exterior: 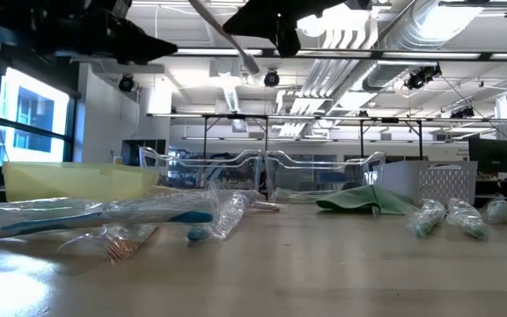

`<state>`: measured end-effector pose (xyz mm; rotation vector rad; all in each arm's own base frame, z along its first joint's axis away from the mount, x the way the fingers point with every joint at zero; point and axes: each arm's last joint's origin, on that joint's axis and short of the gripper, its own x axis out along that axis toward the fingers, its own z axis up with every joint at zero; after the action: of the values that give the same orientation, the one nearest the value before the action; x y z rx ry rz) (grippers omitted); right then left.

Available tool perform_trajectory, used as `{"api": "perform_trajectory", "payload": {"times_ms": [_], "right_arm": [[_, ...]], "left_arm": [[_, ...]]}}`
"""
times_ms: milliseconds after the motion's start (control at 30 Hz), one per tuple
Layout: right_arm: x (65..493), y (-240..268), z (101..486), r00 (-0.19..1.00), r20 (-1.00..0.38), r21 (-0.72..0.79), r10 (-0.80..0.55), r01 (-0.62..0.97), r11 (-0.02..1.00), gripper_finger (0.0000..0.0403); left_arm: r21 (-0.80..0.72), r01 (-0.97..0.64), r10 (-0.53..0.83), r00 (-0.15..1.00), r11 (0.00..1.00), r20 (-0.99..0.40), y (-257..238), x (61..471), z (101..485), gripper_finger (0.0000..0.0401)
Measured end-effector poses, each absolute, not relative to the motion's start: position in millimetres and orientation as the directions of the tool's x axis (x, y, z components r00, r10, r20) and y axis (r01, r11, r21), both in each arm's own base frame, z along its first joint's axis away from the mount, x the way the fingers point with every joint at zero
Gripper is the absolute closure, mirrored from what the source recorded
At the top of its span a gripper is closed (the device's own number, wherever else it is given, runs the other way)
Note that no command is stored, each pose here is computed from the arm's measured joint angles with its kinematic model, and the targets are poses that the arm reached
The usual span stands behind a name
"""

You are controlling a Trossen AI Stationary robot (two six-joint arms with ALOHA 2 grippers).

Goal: Pick & Place Toothbrushes
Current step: Put the orange toothbrush into the left transparent bin

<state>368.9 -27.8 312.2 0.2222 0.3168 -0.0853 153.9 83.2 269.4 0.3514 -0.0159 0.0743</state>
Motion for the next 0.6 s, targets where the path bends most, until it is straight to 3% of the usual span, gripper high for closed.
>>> {"api": "perform_trajectory", "payload": {"times_ms": [367,600], "right_arm": [[371,-28,319,0.965,-0.250,0.193,-0.081,0.132,0.972,0.0399],[371,-29,319,0.963,-0.248,0.160,-0.103,0.146,0.976,0.0399]], "left_arm": [[0.366,-0.060,0.041,0.997,0.929,0.061,83,154,273,0.0392],[0.265,-0.070,0.034,0.990,0.962,0.139,82,154,281,0.0299]]}}
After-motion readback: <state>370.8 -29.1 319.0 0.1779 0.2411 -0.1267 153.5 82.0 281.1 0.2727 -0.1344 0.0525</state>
